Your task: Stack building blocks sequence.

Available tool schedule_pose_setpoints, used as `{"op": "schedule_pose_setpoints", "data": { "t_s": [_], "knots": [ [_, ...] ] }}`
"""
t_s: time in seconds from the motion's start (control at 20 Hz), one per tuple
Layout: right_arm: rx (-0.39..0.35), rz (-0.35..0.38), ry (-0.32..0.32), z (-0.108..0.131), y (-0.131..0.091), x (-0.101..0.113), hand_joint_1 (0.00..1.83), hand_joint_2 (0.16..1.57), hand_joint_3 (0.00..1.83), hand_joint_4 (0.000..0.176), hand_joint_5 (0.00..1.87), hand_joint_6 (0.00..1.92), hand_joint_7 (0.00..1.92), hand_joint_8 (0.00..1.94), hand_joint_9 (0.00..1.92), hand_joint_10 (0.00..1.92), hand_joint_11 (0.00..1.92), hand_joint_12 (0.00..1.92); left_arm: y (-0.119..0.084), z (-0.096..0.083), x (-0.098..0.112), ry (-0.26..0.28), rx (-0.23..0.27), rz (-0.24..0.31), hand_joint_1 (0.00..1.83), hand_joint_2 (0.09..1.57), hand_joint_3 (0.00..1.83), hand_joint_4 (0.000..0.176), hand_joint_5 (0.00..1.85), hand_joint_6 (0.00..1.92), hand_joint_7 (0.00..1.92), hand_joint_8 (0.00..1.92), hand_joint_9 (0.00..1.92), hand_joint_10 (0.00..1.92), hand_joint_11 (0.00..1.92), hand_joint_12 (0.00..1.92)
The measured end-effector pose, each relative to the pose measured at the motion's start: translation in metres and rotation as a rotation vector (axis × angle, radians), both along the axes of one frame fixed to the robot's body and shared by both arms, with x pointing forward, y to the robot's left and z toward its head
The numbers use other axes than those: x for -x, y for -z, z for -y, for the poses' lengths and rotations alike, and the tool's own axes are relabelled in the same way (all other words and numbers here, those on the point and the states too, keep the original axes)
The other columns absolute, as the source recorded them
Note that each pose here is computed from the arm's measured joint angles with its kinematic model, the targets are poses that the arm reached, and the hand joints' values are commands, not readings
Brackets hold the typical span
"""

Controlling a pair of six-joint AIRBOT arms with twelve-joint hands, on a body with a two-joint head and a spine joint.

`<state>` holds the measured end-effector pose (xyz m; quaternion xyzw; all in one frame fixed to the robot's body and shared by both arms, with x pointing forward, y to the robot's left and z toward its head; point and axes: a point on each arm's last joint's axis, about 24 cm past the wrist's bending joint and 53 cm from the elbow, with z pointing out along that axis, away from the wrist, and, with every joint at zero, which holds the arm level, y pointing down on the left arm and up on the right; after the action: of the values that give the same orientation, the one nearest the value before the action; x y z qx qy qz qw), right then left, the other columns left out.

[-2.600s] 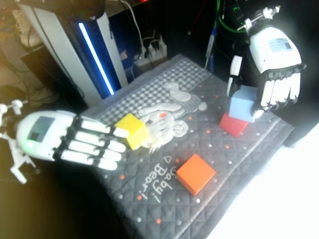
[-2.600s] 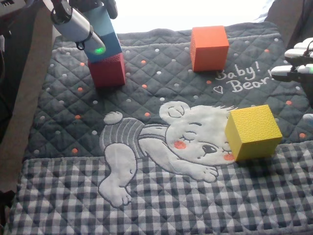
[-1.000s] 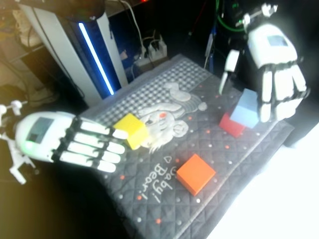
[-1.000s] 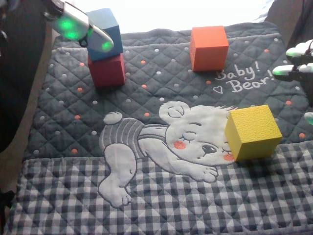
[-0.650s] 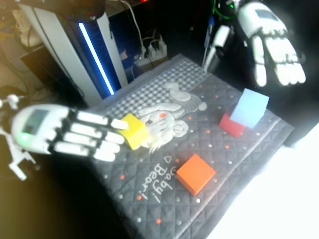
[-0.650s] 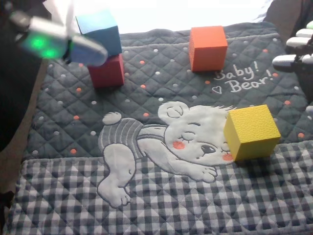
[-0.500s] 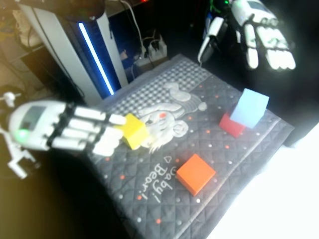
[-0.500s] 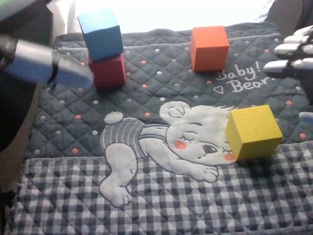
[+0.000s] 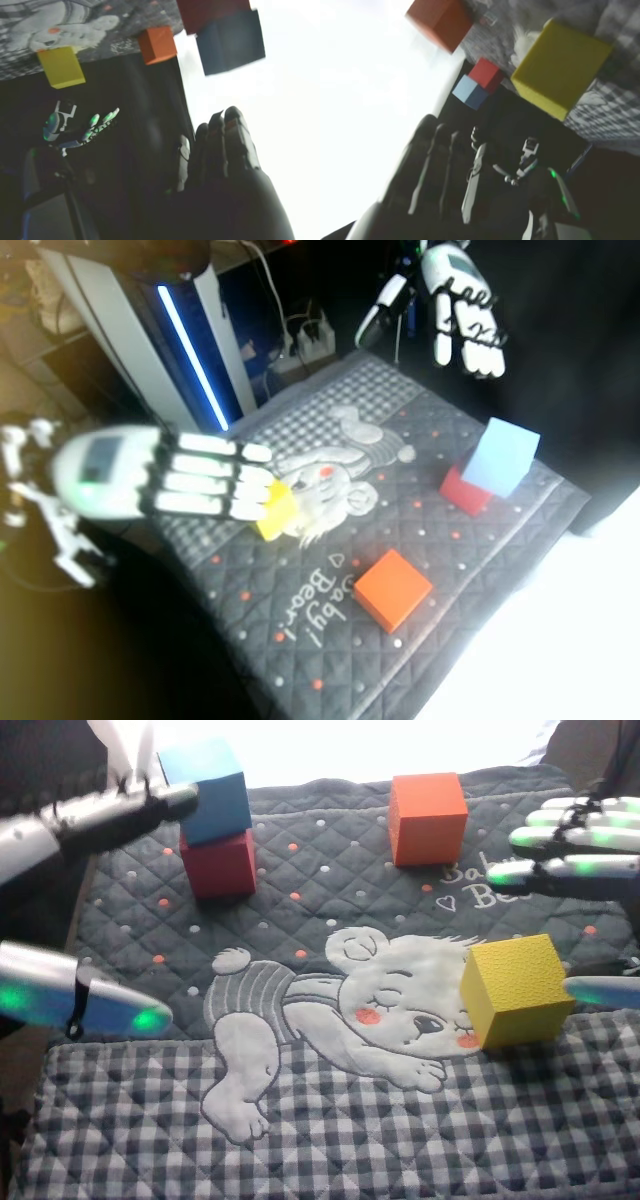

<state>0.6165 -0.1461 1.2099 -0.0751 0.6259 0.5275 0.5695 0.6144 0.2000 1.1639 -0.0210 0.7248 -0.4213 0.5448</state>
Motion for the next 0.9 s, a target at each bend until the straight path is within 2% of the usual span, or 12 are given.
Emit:
{"op": "schedule_pose_setpoints", "data": {
  "t_s": [0.05, 0.1, 0.25, 0.4, 0.45, 0.5, 0.55, 0.6, 0.65, 0.8, 0.85, 0.9],
  "knots": [
    [0.008, 0.006, -0.014, -0.008, 0.0, -0.001, 0.5, 1.03, 0.0, 0.173, 0.16, 0.0, 0.12, 0.0, 0.13, 0.0, 0.21, 0.03, 0.0, -0.002, 0.001, -0.005, 0.015, -0.005, 0.79, 0.73, 0.0, 0.144, 0.1, 0.0, 0.0, 0.0, 0.0, 0.0, 0.01, 0.01],
    [0.01, 0.009, -0.041, -0.018, 0.002, 0.001, 0.52, 1.03, 0.0, 0.175, 0.14, 0.0, 0.1, 0.0, 0.12, 0.0, 0.18, 0.02, -0.004, -0.004, 0.001, -0.011, 0.045, 0.002, 0.82, 0.73, 0.0, 0.137, 0.1, 0.0, 0.0, 0.0, 0.0, 0.0, 0.0, 0.0],
    [0.044, -0.003, -0.08, -0.032, 0.013, 0.007, 0.53, 1.03, 0.0, 0.176, 0.01, 0.0, 0.02, 0.0, 0.06, 0.0, 0.11, 0.0, -0.006, -0.003, 0.001, -0.013, 0.075, 0.006, 0.83, 0.74, 0.0, 0.133, 0.12, 0.01, 0.0, 0.0, 0.0, 0.0, 0.0, 0.0],
    [0.083, -0.028, -0.077, -0.034, 0.024, 0.005, 0.48, 1.0, 0.0, 0.176, 0.0, 0.0, 0.0, 0.0, 0.04, 0.0, 0.12, 0.02, -0.001, -0.002, 0.003, -0.009, 0.067, -0.007, 0.83, 0.76, 0.01, 0.114, 0.12, 0.01, 0.0, 0.0, 0.0, 0.0, 0.0, 0.0],
    [0.095, -0.038, -0.071, -0.033, 0.028, 0.004, 0.52, 1.0, 0.0, 0.176, 0.0, 0.0, 0.0, 0.0, 0.05, 0.0, 0.1, 0.02, -0.002, -0.003, 0.002, -0.014, 0.074, -0.005, 0.86, 0.76, 0.01, 0.103, 0.13, 0.01, 0.0, 0.0, 0.0, 0.0, 0.0, 0.0],
    [0.104, -0.041, -0.069, -0.033, 0.03, 0.003, 0.52, 1.0, 0.0, 0.176, 0.0, 0.0, 0.0, 0.0, 0.05, 0.0, 0.1, 0.02, -0.002, -0.003, 0.002, -0.017, 0.075, -0.005, 0.86, 0.76, 0.01, 0.103, 0.13, 0.01, 0.0, 0.0, 0.0, 0.0, 0.0, 0.0],
    [0.12, -0.049, -0.066, -0.033, 0.034, 0.002, 0.58, 0.99, 0.0, 0.167, 0.04, 0.0, 0.08, 0.0, 0.14, 0.01, 0.17, 0.07, -0.002, -0.004, 0.001, -0.021, 0.077, -0.006, 0.81, 0.76, 0.01, 0.096, 0.15, 0.01, 0.0, 0.0, 0.0, 0.0, 0.0, 0.0],
    [0.127, -0.053, -0.063, -0.033, 0.037, 0.0, 0.56, 1.01, 0.0, 0.128, 0.07, 0.0, 0.14, 0.0, 0.22, 0.0, 0.05, 0.65, -0.001, -0.006, 0.002, -0.023, 0.077, -0.01, 0.8, 0.76, 0.01, 0.091, 0.15, 0.01, 0.0, 0.0, 0.0, 0.0, 0.01, 0.01],
    [0.133, -0.058, -0.058, -0.033, 0.04, -0.003, 0.64, 1.02, 0.0, 0.086, 0.14, 0.01, 0.2, 0.01, 0.27, 0.01, 0.01, 0.98, 0.001, -0.006, 0.002, -0.024, 0.074, -0.017, 0.78, 0.76, 0.0, 0.105, 0.16, 0.01, 0.0, 0.0, 0.0, 0.0, 0.01, 0.01],
    [0.142, -0.068, -0.051, -0.036, 0.044, -0.009, 0.86, 1.03, 0.0, 0.098, 0.32, 0.01, 0.36, 0.01, 0.46, 0.04, 0.06, 1.31, 0.003, -0.006, 0.002, -0.026, 0.078, -0.023, 0.77, 0.76, 0.0, 0.122, 0.18, 0.01, 0.0, 0.0, 0.0, 0.0, 0.0, 0.0],
    [0.142, -0.067, -0.05, -0.036, 0.044, -0.01, 0.89, 1.04, 0.0, 0.08, 0.41, 0.01, 0.45, 0.01, 0.62, 0.09, 0.21, 1.38, 0.003, -0.006, 0.002, -0.027, 0.077, -0.024, 0.77, 0.77, 0.0, 0.117, 0.18, 0.01, 0.0, 0.0, 0.0, 0.0, 0.0, 0.0],
    [0.143, -0.069, -0.047, -0.036, 0.045, -0.011, 0.91, 1.07, 0.0, 0.067, 0.46, 0.01, 0.5, 0.01, 0.66, 0.1, 0.24, 1.42, 0.003, -0.007, 0.002, -0.028, 0.079, -0.024, 0.76, 0.77, 0.01, 0.108, 0.17, 0.01, 0.0, 0.0, 0.0, 0.0, 0.0, 0.0]
  ]
}}
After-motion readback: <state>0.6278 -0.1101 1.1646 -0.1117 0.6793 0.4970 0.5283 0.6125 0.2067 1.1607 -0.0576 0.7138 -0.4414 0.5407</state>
